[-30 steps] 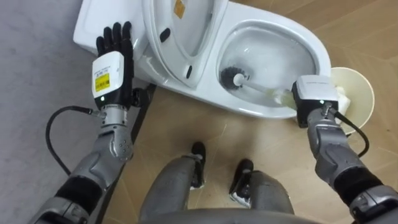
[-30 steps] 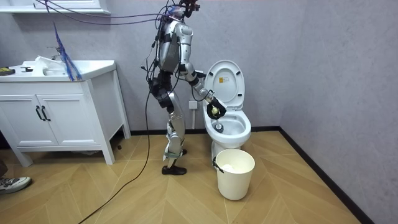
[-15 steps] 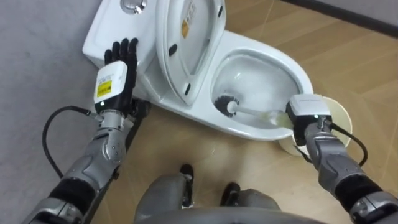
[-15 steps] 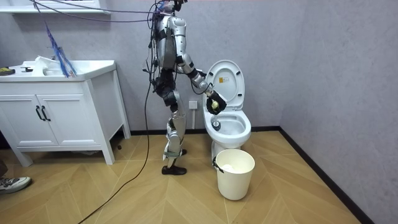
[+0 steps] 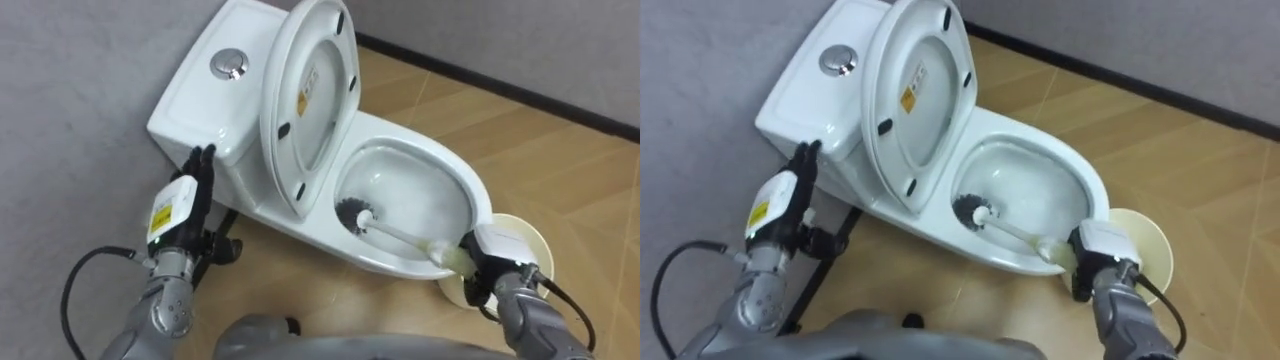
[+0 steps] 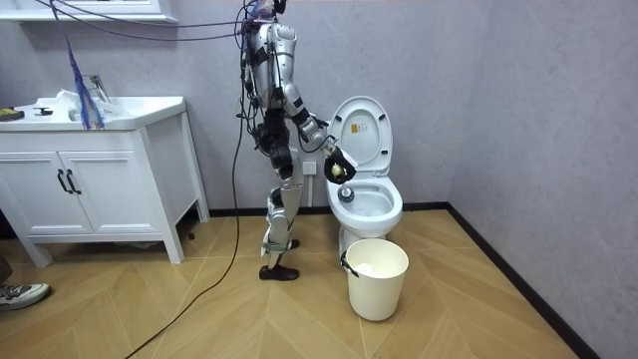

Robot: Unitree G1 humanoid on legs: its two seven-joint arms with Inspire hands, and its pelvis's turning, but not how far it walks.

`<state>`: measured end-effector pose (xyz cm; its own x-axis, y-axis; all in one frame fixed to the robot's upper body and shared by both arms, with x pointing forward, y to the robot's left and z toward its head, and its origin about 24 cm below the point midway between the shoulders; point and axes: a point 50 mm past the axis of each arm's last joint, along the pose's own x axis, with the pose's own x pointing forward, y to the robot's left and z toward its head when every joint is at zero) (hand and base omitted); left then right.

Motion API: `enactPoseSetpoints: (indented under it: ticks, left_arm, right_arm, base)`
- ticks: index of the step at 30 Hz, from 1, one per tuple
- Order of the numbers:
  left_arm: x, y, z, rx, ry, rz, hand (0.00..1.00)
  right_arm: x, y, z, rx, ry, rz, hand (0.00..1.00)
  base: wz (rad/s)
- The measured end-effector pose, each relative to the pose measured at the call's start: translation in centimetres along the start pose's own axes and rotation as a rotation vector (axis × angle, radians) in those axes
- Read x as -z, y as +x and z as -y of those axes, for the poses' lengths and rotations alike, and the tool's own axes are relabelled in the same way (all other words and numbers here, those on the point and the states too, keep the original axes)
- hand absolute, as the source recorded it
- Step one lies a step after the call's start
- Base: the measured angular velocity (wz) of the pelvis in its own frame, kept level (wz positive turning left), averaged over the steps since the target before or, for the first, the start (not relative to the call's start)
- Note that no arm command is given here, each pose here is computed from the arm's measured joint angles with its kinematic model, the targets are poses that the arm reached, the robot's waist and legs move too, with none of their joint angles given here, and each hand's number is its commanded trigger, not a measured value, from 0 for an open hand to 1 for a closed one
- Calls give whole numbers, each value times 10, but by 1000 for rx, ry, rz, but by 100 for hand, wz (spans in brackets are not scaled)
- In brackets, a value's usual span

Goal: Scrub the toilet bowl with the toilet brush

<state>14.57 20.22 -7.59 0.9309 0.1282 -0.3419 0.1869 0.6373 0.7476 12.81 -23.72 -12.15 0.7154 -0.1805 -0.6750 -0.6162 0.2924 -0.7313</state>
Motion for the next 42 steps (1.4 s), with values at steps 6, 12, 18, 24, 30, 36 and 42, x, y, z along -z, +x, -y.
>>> enactPoseSetpoints:
  ticks: [6, 12, 18, 24, 30, 36, 42]
  left_arm:
    - [11, 1, -12, -73, -73, -75, 0]
    - [26, -9, -16, -129, -271, -175, 0]
    - [71, -35, -1, -161, -452, -432, 0]
    - [115, -80, 22, -132, -514, -729, 0]
    - [134, -105, 40, -14, -439, -923, 0]
    - [131, -89, 43, 67, -402, -933, 0]
    - [127, -80, 42, 79, -394, -917, 0]
  right_arm:
    - [13, -7, -14, -40, 99, -45, 100]
    - [18, -13, -21, -22, 251, -58, 100]
    - [18, -13, -21, 38, 377, -92, 100]
    - [25, -16, -24, 104, 470, -165, 100]
    - [41, -22, -31, 142, 549, -273, 100]
    - [50, -29, -34, 211, 645, -359, 100]
    - [57, -36, -47, 226, 733, -469, 100]
  base:
    - [5]
    - [-8]
    - [-12]
    - [-5]
    - [-12]
    - [-26]
    - [-28]
